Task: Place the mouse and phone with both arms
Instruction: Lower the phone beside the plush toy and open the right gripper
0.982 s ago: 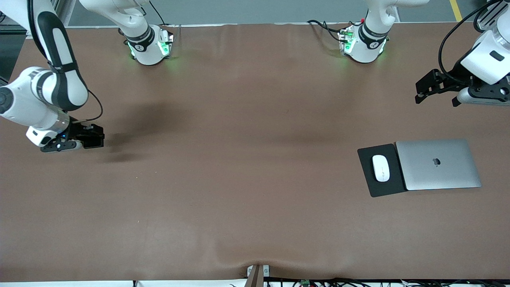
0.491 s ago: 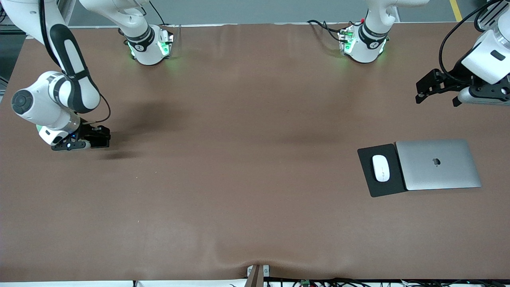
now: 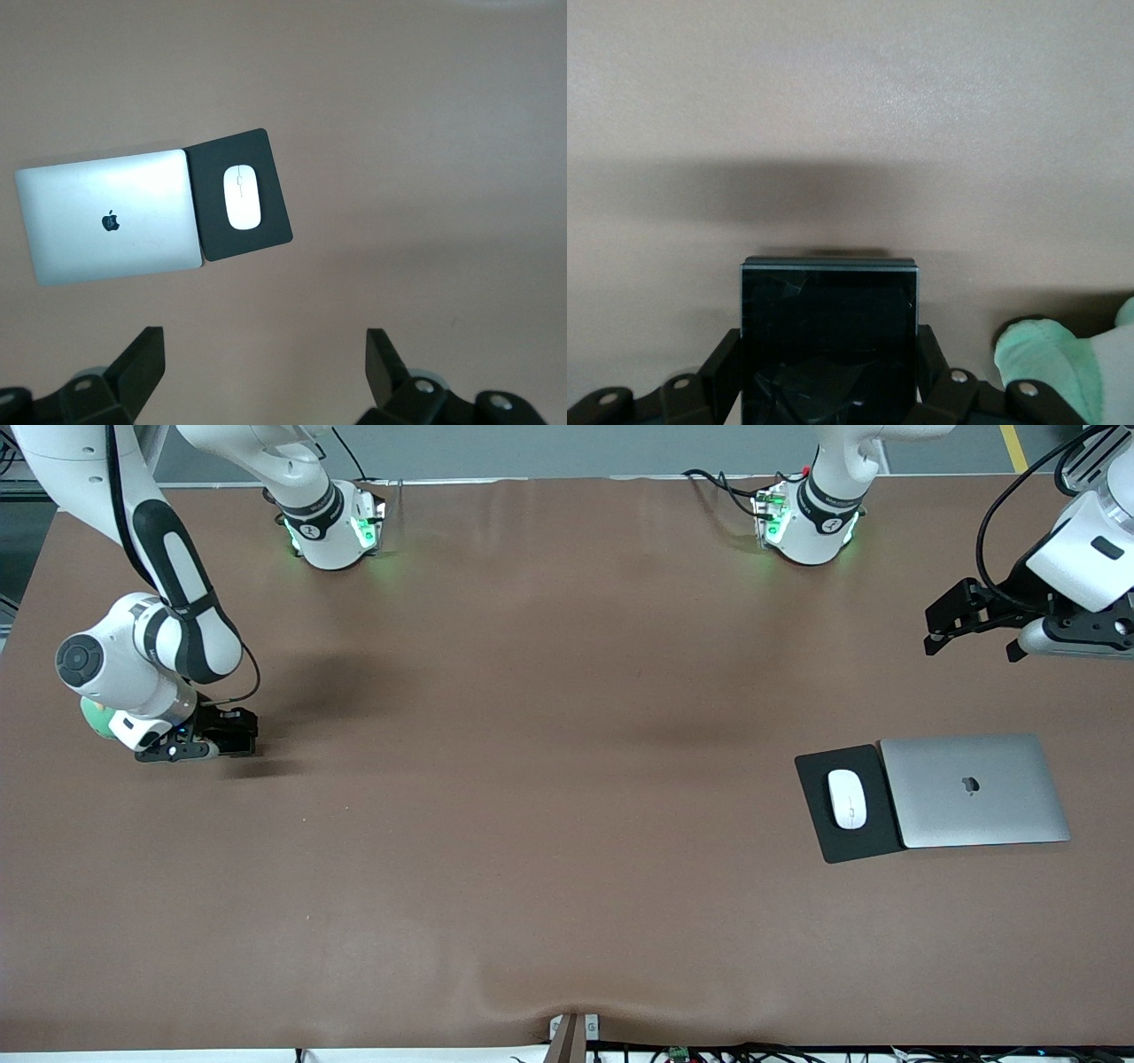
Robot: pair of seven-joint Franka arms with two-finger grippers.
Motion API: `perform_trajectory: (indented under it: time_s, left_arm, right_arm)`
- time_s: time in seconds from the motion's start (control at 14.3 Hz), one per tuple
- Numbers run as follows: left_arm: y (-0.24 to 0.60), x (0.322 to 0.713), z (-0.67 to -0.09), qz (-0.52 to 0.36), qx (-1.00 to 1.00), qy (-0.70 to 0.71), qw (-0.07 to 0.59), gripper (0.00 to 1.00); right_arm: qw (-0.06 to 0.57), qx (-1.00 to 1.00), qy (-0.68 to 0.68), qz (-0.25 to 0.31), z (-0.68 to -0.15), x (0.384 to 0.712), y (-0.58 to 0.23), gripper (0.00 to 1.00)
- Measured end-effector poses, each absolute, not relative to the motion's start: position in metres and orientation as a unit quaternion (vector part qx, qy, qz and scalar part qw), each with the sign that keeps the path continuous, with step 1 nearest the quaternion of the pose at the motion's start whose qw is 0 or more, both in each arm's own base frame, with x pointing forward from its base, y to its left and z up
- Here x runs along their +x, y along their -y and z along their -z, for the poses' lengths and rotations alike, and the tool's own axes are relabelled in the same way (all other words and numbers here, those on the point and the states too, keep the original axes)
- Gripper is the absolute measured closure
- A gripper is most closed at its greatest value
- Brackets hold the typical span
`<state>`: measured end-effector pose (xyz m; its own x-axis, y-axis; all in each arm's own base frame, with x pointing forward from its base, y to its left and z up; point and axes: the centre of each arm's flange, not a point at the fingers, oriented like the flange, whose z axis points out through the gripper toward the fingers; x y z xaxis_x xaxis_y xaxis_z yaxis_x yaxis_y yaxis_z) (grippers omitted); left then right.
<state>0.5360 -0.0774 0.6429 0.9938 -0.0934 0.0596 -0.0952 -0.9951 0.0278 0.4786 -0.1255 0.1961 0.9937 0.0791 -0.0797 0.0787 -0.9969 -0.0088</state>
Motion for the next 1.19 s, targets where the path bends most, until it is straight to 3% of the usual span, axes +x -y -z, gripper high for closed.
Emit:
perform_trajectory:
  time_s: [0.49,0.7,0.98,1.05,1.19]
  left_arm:
    - [0.074,0.537,-0.644,-0.030,0.998,0.044,0.015,0.00]
    - [0.073,0.537,-0.644,-0.030,0.998,0.043,0.015,0.00]
    - [0.073,0.536,-0.643,-0.029,0.999,0.043,0.015,0.00]
    - [0.073,0.536,-0.643,-0.029,0.999,0.043,0.015,0.00]
    - [0.073,0.537,-0.643,-0.028,0.999,0.043,0.015,0.00]
  right_arm:
    - [0.017,-0.998,0.021,-0.049,-0.186,0.468,0.122,0.20]
    - [0.015,-0.999,0.024,-0.047,-0.184,0.468,0.123,0.12]
    - [0.010,-0.999,0.027,-0.044,-0.179,0.468,0.125,0.08]
    - [0.010,-0.999,0.028,-0.045,-0.180,0.468,0.125,0.01]
    - [0.018,-0.998,0.029,-0.051,-0.184,0.470,0.123,0.00]
